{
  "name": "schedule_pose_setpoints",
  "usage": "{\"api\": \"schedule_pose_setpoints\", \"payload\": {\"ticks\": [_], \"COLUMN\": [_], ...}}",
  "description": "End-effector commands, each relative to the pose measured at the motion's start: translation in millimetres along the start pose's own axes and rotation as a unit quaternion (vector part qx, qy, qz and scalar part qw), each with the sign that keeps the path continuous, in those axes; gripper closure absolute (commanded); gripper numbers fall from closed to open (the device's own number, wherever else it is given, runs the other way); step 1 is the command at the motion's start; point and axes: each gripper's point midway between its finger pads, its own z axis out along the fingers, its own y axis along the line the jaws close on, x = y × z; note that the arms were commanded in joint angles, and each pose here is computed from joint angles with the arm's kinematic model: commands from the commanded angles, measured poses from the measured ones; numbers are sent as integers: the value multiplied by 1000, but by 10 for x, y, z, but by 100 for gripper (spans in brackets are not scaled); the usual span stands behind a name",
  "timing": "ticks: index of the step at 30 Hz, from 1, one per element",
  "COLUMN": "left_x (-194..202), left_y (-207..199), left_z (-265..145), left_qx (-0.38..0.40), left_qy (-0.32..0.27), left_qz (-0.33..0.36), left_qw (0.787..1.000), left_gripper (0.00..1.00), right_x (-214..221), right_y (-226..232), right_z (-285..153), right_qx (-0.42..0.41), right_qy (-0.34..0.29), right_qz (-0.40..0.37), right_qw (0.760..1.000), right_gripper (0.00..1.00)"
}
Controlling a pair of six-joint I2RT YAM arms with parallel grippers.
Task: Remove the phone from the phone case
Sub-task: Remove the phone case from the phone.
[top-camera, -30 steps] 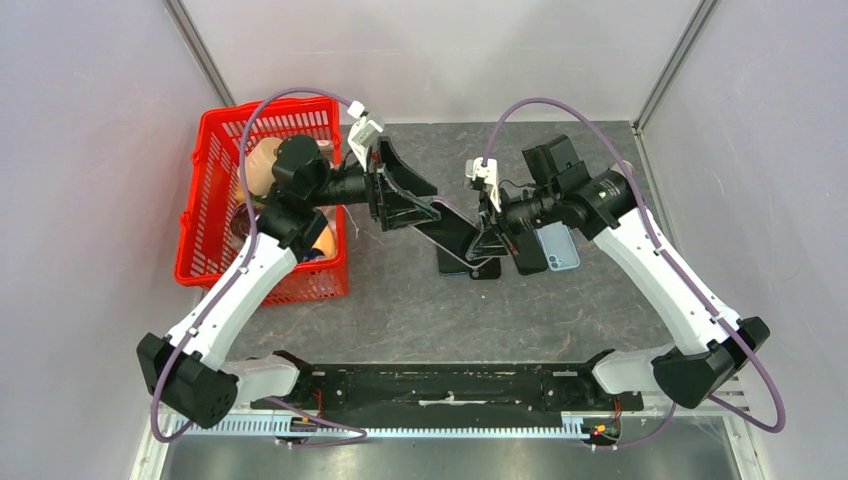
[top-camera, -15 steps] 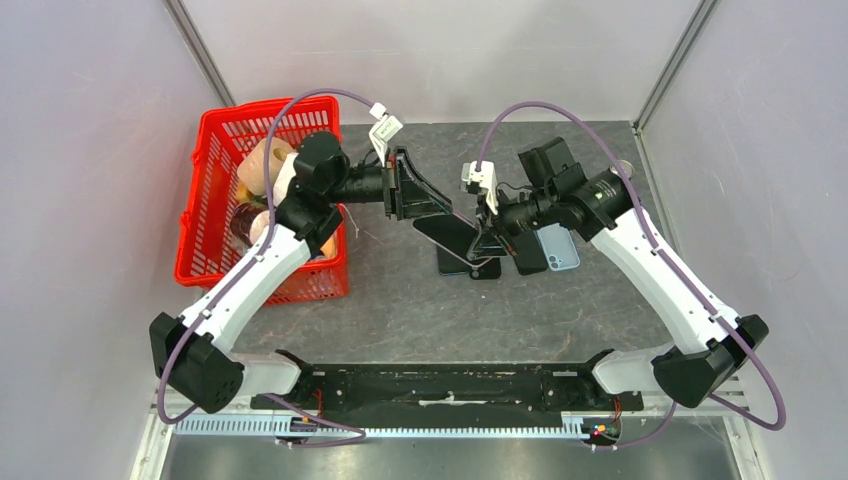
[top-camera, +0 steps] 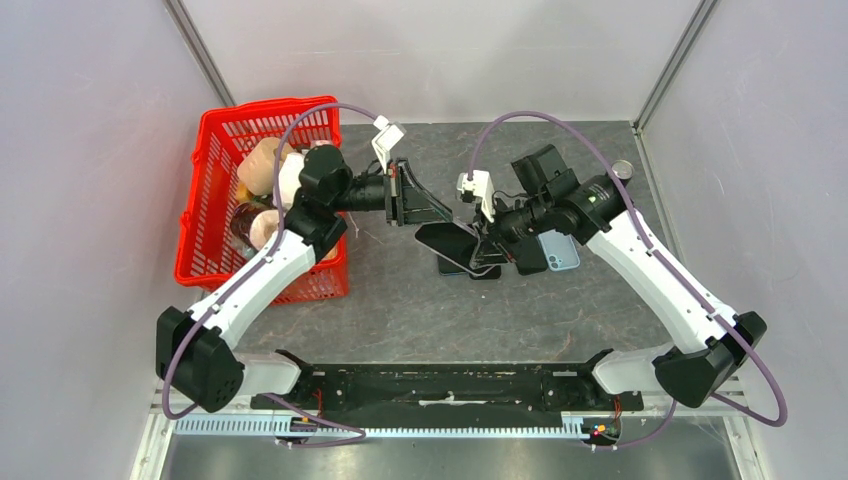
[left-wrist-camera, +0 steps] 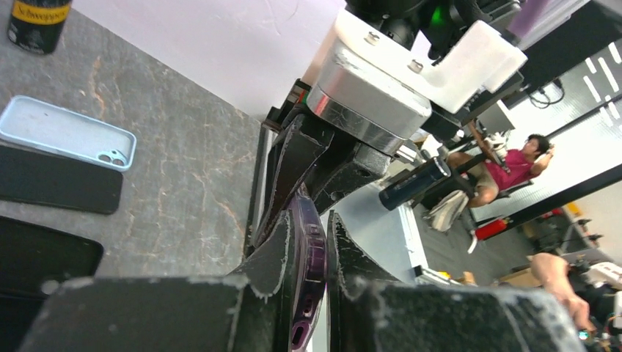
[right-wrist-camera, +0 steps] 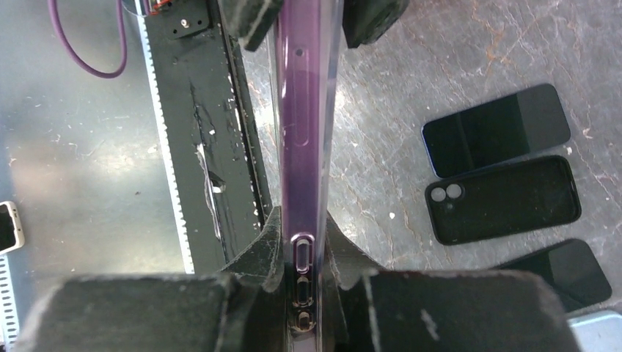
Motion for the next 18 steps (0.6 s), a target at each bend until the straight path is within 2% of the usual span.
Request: {"api": "schedule_pose_setpoints", "payload": {"ticks": [1, 7, 18], "left_x": [89, 246, 503], "left_y": [512, 772, 984], "left_z": [68, 103, 96], "left_qx": [-103, -128, -152], "left_qy": [-46, -38, -34], "left_qz": [-227, -326, -430], "left_qw": [967, 936, 889], "left_gripper": [98, 98, 98], "right_x": [-302, -392, -471], "right_y": [-386, -495, -573], "right_z": [-118, -225, -270], "right_qx": [120, 164, 191], "right_qy": [-21, -15, -1], "right_qz": [-85, -111, -140], "right_qw": [989, 980, 972], "right_gripper": [100, 100, 100]}}
